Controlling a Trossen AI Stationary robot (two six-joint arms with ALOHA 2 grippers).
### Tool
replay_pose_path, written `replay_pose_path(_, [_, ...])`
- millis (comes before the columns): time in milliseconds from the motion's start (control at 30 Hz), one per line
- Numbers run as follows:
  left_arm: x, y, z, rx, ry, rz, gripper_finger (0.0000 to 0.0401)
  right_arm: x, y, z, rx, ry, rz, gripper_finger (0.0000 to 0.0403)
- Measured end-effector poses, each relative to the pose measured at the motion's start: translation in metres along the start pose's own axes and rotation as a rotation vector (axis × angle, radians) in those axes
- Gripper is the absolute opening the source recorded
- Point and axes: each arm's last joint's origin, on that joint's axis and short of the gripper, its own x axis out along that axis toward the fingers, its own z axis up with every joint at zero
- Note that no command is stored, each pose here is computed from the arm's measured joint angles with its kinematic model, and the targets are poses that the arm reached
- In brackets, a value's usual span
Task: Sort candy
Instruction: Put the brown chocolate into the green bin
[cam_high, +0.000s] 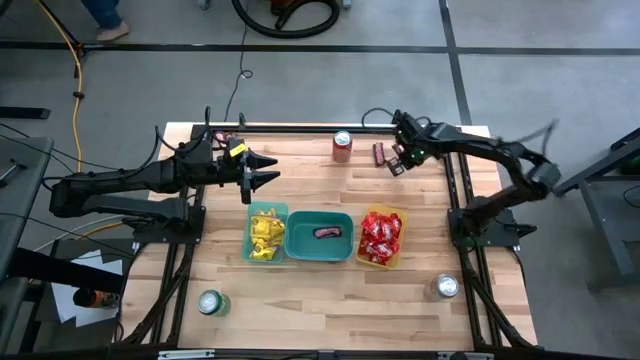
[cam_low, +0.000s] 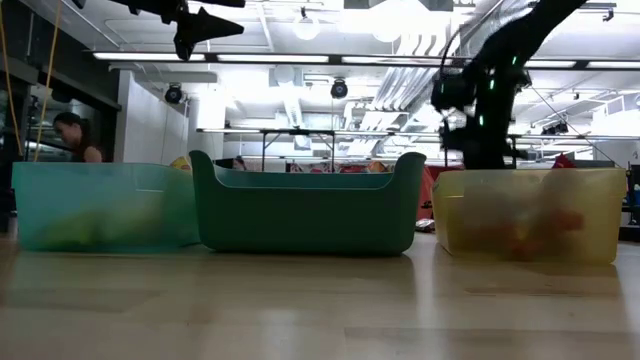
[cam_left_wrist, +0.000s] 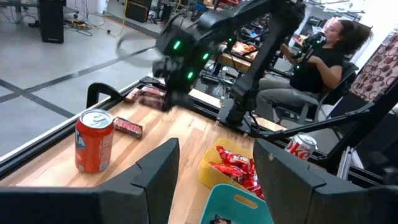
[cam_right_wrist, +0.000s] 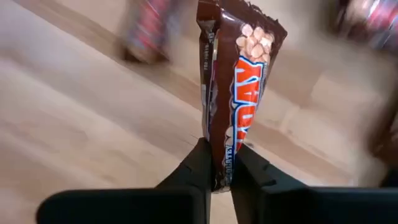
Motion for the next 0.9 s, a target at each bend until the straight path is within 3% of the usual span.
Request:
replay_pose_path(100, [0.0, 0.0, 0.0, 0.0, 0.0, 0.0, 0.0193, -0.039, 0.011, 0.002, -0.045, -0.145, 0.111, 0.0029])
replay_pose_path(200, [0.0, 0.0, 0.0, 0.0, 0.0, 0.0, 0.0193, -0.077, 0.026, 0.002, -0.066, -0.332, 0.294, 0.001])
replay_pose_path(367, [0.0, 0.0, 0.0, 0.0, 0.0, 0.0, 0.0193, -0.114, 0.061, -0.01, -0.123, -0.504, 0.562, 0.001])
replay_pose_path(700, [0.0, 0.0, 0.0, -0.001, -0.002, -0.001, 0.0193, -0.114, 0.173, -0.058, -0.442, -0.497, 0.877, 0.0006])
replay_pose_path(900, [0.0, 0.0, 0.0, -0.025, -0.002, -0.001, 0.0193, -0.09, 0.219, -0.085, -0.612, -0.449, 0.909, 0.0011])
